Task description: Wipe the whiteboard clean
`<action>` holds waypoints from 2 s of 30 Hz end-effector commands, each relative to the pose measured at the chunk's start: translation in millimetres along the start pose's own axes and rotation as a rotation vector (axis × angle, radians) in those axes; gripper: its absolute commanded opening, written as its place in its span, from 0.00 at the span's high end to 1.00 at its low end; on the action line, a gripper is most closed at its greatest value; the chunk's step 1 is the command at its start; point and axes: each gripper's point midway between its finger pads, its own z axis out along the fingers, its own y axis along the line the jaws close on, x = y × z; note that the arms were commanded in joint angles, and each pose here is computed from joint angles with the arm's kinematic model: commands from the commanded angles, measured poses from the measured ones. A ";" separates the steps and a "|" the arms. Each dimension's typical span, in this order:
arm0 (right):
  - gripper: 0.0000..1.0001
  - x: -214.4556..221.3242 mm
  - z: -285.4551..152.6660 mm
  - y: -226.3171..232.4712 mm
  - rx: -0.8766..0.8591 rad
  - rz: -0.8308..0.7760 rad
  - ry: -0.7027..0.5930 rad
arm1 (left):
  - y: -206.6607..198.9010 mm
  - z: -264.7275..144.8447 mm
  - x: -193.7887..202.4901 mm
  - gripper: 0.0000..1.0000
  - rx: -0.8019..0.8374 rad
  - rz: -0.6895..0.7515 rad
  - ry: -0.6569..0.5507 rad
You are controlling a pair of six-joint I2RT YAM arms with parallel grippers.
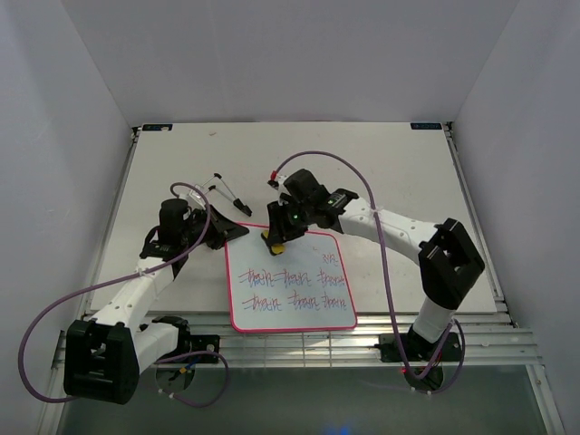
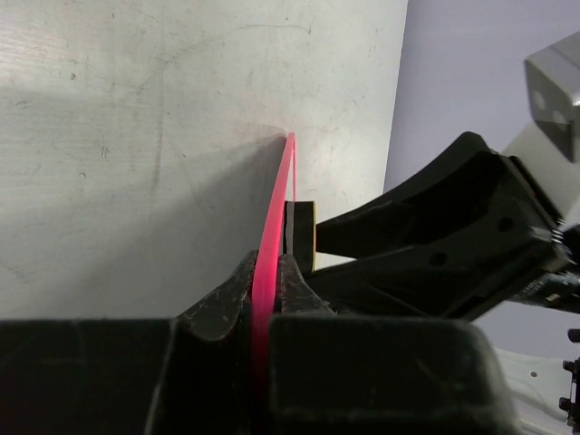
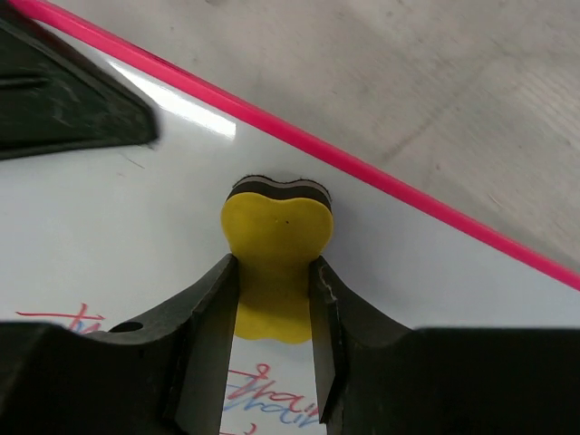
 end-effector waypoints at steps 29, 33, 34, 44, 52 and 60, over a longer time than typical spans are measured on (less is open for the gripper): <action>0.74 191.6 -36.1 -169.0 0.155 0.405 0.228 | 38.7 -10.6 -34.4 1.00 -0.236 0.094 -0.232; 0.75 187.4 -38.2 -155.8 0.092 0.389 0.212 | 40.3 -10.2 -33.0 1.00 -0.234 0.092 -0.230; 0.75 183.9 -38.1 -149.4 0.062 0.384 0.202 | 40.9 -10.0 -32.2 1.00 -0.234 0.088 -0.228; 0.75 116.3 -20.1 -47.6 -0.205 0.235 0.063 | 44.6 -6.3 -24.8 1.00 -0.211 0.032 -0.222; 0.75 129.3 -17.6 -76.9 -0.090 0.246 0.103 | 41.1 -9.6 -29.1 1.00 -0.222 0.046 -0.230; 0.75 199.0 -47.1 -158.8 0.165 0.377 0.198 | 40.4 -14.4 -33.2 1.00 -0.237 0.055 -0.256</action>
